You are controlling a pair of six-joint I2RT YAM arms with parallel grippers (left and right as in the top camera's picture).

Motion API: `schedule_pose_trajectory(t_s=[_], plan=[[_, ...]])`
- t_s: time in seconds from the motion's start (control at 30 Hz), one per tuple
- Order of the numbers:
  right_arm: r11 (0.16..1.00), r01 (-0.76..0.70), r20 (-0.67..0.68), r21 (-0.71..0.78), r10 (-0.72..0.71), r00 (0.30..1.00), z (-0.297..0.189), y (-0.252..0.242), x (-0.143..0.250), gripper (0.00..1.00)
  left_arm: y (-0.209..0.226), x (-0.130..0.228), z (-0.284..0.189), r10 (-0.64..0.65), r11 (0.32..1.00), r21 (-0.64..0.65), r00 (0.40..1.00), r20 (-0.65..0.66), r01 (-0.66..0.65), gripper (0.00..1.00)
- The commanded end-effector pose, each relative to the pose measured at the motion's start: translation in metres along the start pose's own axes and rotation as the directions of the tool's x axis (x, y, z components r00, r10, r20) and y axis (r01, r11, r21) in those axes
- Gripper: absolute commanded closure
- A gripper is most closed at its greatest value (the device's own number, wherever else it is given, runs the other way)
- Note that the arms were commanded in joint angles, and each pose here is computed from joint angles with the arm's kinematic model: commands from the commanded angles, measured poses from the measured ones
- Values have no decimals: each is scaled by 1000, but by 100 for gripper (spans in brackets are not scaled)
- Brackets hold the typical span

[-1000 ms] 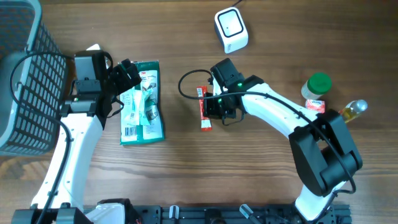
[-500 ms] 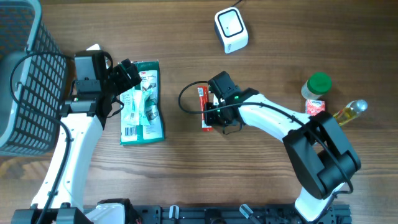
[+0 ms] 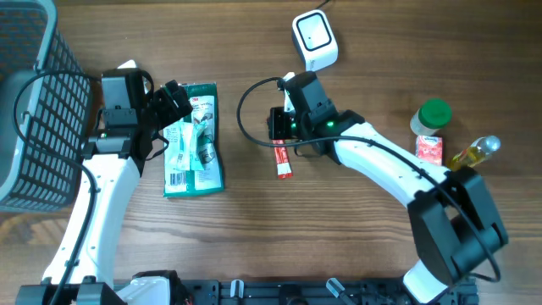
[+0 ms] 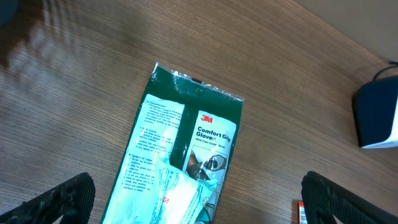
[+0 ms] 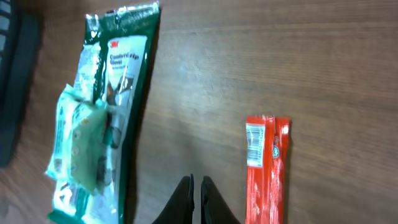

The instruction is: Scan the item barcode

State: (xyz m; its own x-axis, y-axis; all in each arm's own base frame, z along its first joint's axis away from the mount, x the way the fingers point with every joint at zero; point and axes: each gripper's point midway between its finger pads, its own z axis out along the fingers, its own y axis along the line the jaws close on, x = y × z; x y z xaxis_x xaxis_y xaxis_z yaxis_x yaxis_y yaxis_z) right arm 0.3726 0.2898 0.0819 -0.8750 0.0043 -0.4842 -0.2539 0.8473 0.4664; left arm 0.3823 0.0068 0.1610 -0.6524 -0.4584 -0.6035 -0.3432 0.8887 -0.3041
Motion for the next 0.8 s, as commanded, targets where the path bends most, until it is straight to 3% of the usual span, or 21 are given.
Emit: schedule_pose_trajectory(t_s=[0.0,0.23,0.3,0.37,0.43,0.5,0.6,0.77], plan=[[997,46,-48,55,-43,998,33,-25,26,93,2,-1,1,17,1000,-5,1000,2,-17,0],[995,26,-121,99,-14,993,58,-47,52,92,2,-1,1,17,1000,-6,1000,2,-17,0],[997,28,-108,78,-19,994,57,-42,47,89,2,-1,1,17,1000,-5,1000,2,-17,0],[999,36,-92,-26,-39,995,49,-18,32,77,2,-1,1,17,1000,-6,1000,2,-17,0],[984,110,-42,-139,-117,992,25,16,9,71,2,-1,1,17,1000,-5,1000,2,-17,0],[979,128,9,-158,-128,992,-3,32,-8,67,2,-1,1,17,1000,-5,1000,2,-17,0],[987,126,29,-102,-123,992,-35,32,-14,65,2,-1,1,17,1000,-5,1000,2,-17,0],[991,74,-107,112,-62,992,-45,-13,21,65,2,-1,1,17,1000,-5,1000,2,-17,0]])
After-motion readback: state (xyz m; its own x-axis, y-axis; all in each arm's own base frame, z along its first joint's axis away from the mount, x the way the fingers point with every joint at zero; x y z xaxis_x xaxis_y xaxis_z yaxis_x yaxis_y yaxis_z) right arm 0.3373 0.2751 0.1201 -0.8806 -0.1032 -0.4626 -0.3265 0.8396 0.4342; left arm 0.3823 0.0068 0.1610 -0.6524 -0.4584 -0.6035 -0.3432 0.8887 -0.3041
